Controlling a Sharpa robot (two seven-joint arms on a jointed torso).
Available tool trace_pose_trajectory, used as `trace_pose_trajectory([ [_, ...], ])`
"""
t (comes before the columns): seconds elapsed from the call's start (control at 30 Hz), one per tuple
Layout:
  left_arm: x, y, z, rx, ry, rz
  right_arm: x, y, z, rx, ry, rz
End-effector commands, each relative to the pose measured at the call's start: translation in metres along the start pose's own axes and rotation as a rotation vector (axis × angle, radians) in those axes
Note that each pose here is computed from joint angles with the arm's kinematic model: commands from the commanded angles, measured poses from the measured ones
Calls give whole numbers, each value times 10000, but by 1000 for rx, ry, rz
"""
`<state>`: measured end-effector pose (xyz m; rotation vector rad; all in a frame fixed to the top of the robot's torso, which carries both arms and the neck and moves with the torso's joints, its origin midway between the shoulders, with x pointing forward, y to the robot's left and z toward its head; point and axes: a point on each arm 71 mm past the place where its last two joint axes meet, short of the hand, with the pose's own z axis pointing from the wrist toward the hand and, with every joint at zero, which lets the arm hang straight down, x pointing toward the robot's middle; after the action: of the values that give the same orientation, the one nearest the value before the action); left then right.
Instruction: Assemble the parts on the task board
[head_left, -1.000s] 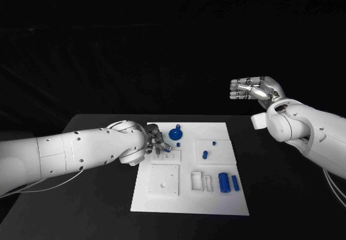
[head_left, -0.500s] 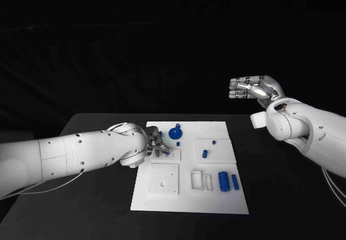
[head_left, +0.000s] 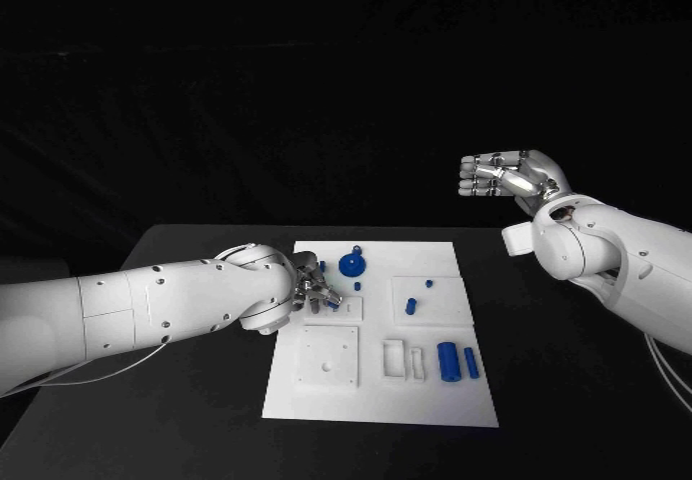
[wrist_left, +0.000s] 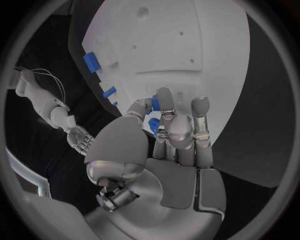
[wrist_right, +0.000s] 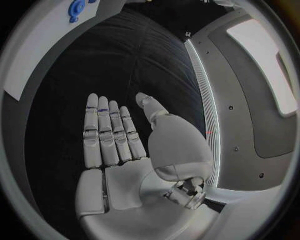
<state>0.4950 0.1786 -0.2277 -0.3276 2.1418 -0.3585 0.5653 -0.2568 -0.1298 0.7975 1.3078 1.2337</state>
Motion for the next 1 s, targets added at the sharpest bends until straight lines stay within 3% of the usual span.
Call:
trace_pose_trajectory([
  [0.03,24,-6,-6,-1,19,15,19,10,4,-10,21,9],
  [1.0,45,16,-8,-13,42,27,52,-3,18,-2,42,12],
])
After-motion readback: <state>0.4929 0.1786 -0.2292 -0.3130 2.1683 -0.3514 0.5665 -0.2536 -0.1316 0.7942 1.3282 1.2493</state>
